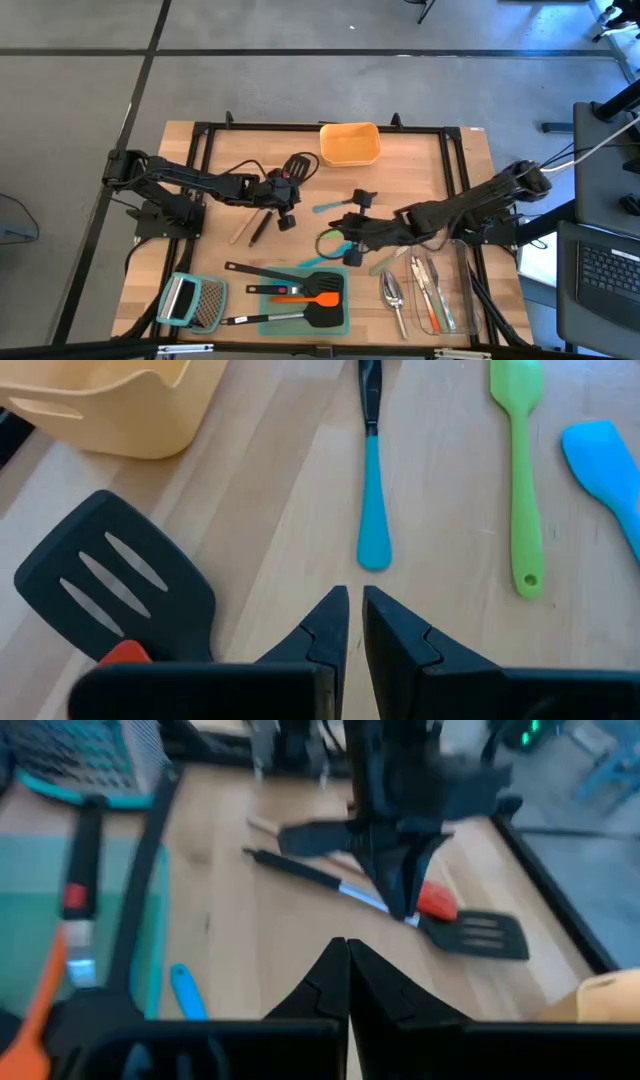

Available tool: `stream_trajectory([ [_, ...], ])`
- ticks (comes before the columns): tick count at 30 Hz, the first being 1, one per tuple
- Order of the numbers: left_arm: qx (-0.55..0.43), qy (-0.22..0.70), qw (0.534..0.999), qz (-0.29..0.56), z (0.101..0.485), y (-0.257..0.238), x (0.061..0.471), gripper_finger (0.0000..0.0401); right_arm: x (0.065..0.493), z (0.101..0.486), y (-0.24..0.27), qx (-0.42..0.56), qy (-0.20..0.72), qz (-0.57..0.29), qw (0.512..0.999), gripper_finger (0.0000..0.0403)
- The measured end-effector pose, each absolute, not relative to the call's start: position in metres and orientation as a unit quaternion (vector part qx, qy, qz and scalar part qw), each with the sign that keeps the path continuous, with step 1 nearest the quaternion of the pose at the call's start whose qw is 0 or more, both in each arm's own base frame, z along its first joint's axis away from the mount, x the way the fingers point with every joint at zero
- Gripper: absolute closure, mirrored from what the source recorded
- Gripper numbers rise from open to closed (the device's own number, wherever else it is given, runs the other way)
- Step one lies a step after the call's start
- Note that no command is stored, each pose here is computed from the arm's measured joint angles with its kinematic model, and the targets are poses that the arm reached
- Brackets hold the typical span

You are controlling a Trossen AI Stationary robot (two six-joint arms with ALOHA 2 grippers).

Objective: Pick & Place Kitchen Items
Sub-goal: Put the black spatula into the blue bin

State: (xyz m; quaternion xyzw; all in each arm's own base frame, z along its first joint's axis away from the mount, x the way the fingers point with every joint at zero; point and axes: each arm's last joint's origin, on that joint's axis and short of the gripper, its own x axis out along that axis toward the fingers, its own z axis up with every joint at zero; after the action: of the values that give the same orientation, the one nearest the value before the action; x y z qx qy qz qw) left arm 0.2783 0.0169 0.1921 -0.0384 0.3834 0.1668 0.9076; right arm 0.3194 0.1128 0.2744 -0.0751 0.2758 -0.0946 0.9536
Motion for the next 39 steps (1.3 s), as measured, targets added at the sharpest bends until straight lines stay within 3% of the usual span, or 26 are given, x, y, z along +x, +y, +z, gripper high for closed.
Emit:
stream_trajectory([
  [8,-0.039,0.385,0.907,0.167,0.191,0.017,0.278,0.0372,0.272,0.278,0.103,-0.061,0.211,-0.075,0.973,0.04],
  [19,-0.077,0.378,0.901,0.197,0.191,0.021,0.277,0.0372,0.219,0.262,0.068,0.07,-0.065,-0.085,0.992,0.04],
  [26,-0.245,0.418,0.818,0.31,0.179,0.034,0.259,0.0372,0.218,0.26,0.068,0.069,-0.073,-0.067,0.993,0.04],
  [33,-0.335,0.527,0.744,0.237,0.171,0.03,0.243,0.0347,0.222,0.278,0.062,0.06,-0.062,-0.064,0.994,0.0399],
  [39,-0.347,0.557,0.724,0.213,0.18,0.021,0.244,0.0285,0.231,0.293,0.056,0.061,0.031,-0.055,0.996,0.0396],
])
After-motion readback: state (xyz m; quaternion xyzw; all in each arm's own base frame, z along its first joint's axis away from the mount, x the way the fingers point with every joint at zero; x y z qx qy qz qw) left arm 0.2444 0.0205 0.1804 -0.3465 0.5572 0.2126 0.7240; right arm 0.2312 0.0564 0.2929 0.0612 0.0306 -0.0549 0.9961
